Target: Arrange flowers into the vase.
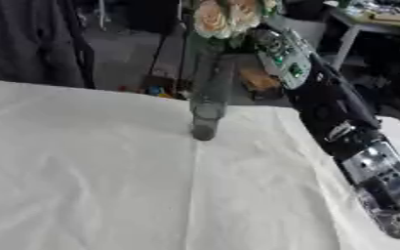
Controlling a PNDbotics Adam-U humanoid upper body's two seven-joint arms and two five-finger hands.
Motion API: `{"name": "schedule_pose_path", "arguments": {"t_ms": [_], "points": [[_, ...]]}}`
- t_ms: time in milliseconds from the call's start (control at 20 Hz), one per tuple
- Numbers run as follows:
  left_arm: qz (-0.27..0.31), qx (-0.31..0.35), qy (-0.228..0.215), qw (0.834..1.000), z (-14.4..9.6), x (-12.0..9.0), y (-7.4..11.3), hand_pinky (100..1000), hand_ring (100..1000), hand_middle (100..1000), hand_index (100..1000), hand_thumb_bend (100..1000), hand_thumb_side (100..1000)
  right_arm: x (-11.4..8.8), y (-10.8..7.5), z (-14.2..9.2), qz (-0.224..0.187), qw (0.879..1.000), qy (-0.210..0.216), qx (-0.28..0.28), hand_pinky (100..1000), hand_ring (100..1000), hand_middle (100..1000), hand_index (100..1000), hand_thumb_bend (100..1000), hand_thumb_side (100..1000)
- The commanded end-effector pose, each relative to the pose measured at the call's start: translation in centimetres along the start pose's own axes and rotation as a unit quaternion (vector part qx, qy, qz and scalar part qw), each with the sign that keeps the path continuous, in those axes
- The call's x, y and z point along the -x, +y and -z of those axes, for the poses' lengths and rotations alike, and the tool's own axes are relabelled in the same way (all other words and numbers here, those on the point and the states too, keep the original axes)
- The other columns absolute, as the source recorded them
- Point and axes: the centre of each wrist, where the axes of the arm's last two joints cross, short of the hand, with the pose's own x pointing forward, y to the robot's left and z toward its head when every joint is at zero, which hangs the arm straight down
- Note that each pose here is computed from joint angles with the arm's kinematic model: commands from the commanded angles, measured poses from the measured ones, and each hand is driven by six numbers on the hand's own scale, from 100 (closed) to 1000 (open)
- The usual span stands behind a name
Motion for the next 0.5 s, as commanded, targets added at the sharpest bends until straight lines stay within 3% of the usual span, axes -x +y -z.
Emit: {"name": "schedule_pose_path", "arguments": {"t_ms": [50, 500], "points": [[0.011, -0.002, -0.01, 1.0, 0.2, -0.8, 0.7, 686, 664, 732, 560, 954, 745, 0.9, -2.5, -1.3, -0.01, 1.0, 0.012, 0.02, 1000, 1000, 999, 1000, 320, 856], [0.011, -0.003, -0.007, 1.0, 0.1, -0.6, 0.8, 686, 664, 731, 560, 954, 745, 2.0, -2.1, -1.3, 0.019, 0.999, 0.01, -0.024, 1000, 1000, 984, 1000, 357, 894]]}}
